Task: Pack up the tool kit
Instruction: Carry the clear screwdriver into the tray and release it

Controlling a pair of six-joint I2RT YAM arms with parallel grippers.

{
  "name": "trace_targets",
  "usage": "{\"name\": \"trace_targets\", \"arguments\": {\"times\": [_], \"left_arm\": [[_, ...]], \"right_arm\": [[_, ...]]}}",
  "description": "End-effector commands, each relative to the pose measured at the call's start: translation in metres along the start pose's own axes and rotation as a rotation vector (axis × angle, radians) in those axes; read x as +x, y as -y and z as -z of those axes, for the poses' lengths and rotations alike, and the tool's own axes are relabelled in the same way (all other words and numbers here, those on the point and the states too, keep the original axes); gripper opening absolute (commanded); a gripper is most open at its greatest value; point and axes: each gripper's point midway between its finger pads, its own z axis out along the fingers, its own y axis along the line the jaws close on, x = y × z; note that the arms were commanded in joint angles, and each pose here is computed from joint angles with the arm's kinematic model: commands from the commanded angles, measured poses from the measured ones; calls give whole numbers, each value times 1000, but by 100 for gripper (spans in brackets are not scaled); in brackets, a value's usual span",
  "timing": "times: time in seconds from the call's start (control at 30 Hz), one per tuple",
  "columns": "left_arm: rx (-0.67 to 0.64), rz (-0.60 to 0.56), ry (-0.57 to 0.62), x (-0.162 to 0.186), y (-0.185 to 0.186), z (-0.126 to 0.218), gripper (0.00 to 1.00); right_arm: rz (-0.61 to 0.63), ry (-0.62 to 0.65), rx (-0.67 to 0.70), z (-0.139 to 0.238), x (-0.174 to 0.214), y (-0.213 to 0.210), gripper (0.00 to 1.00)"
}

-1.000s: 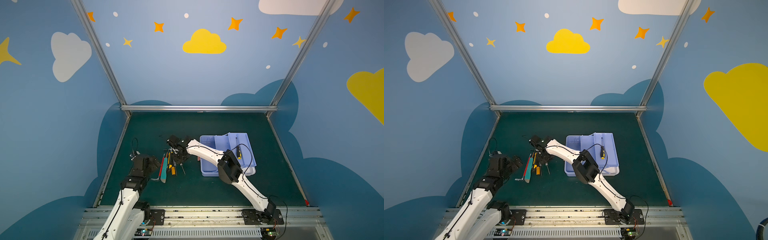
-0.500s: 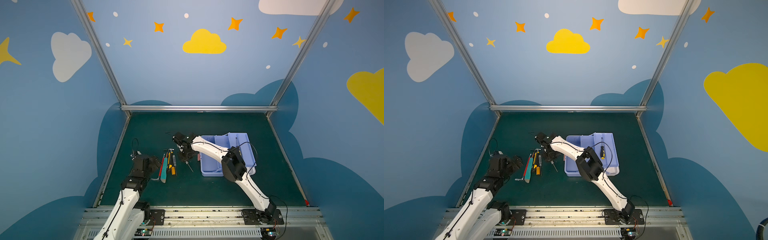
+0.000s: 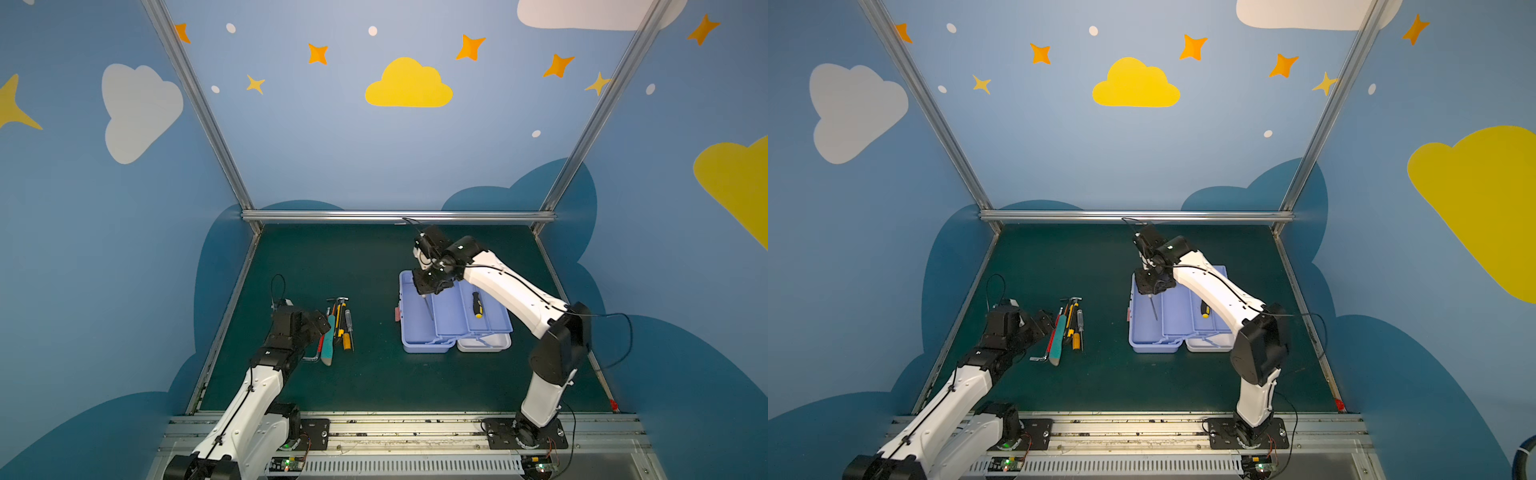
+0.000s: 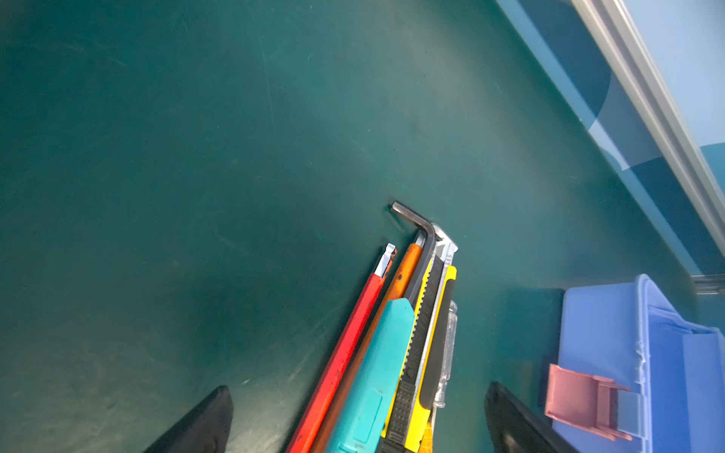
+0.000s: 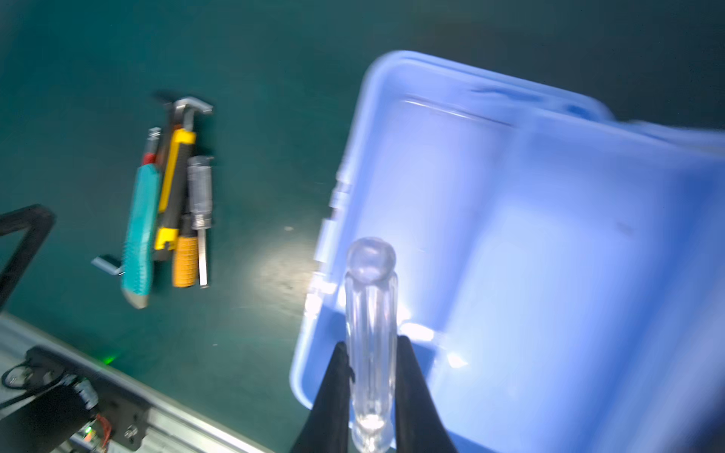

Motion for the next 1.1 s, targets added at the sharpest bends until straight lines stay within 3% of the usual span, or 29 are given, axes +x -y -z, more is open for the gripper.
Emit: {"name": "trace_targets", "arguments": {"times": [0.0, 0.27, 0.63, 0.73, 0.8, 0.97, 1.07], "left_arm": [[21, -8, 32, -12, 8, 3, 100], [-28, 19, 36, -10, -2, 2, 100], [-37, 7, 35, -14, 0, 3, 100], [-37, 5, 35, -15, 0, 4, 100], [-39, 4, 38, -16, 1, 4, 100], [-42, -7, 47, -20, 2, 7, 100], [-58, -4, 54, -21, 0, 8, 100]], "right_arm": [[-75, 6, 51, 6, 7, 37, 0], [-187, 17, 120, 12, 18, 98, 0], [-239, -23, 163, -12, 22, 127, 0], [-238, -40, 166, -14, 22, 127, 30], [-233, -46, 178, -12, 22, 127, 38], [-179, -3, 247, 11, 12, 118, 43], [-91, 56, 207, 22, -3, 85, 43]]}}
